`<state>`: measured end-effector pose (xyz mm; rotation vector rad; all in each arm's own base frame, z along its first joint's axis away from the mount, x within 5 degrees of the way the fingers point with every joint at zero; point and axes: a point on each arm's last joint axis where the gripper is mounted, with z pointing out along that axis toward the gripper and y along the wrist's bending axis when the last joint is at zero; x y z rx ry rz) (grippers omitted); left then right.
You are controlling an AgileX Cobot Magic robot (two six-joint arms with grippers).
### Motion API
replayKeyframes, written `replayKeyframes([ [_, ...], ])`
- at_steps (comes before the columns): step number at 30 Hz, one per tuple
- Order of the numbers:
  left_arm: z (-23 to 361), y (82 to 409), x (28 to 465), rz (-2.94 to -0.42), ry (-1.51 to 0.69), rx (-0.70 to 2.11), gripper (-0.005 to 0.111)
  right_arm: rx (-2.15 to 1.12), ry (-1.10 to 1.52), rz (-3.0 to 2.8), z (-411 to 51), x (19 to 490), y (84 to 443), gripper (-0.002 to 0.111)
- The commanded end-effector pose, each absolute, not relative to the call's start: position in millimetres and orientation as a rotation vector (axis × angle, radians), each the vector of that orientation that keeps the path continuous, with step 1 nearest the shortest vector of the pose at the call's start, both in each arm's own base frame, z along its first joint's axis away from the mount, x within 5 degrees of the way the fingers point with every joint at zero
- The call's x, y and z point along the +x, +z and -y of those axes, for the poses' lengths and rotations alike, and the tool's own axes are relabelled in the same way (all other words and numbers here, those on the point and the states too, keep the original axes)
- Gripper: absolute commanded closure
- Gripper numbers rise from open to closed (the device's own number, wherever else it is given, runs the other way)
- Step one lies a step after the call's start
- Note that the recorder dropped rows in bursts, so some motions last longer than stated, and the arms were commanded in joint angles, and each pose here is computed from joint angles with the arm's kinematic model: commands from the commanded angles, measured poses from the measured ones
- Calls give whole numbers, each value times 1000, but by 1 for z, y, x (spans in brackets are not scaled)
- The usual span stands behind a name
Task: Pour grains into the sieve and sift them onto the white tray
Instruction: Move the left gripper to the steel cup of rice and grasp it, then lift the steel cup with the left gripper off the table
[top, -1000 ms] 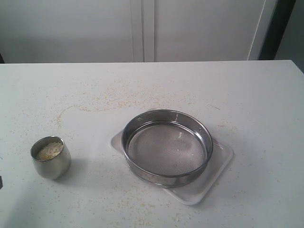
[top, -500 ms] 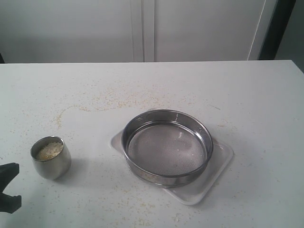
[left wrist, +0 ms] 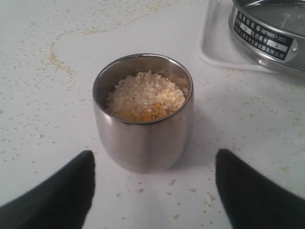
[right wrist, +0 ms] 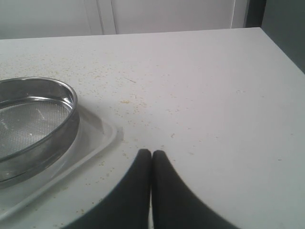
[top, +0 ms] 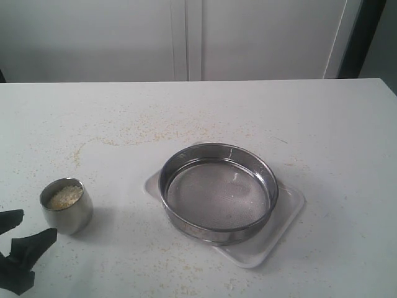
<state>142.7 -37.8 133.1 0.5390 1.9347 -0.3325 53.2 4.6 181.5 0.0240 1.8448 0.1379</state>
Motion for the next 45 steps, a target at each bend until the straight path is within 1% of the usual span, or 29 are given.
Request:
replayKeyframes([
  [1, 38, 134, 143, -1923, -343, 541, 16, 28, 133, -1828, -4, 53, 182, 108],
  [8, 40, 138, 147, -1891, -367, 531, 6, 28, 133, -1828, -4, 53, 182, 108],
  [13, 39, 136, 158, -1935, -396, 500, 1, 28, 133, -1828, -4, 53, 182, 108],
  [18, 42, 135, 170, -1929, -428, 558, 1, 28, 133, -1828, -4, 53, 182, 108],
  [20, 43, 132, 181, -1931, -436, 579, 1, 28, 133, -1828, -4, 53, 182, 108],
  [28, 45, 116, 207, -1938, -513, 600, 1, 28, 133, -1828, -4, 53, 182, 108],
  [35, 47, 100, 228, -1949, -535, 666, 1, 28, 133, -1828, -4, 53, 182, 108],
  [40, 56, 93, 239, -1941, -563, 718, 2, 28, 133, -1828, -4, 53, 182, 108],
  [45, 60, 92, 244, -1919, -553, 755, 2, 28, 133, -1828, -4, 53, 182, 108],
])
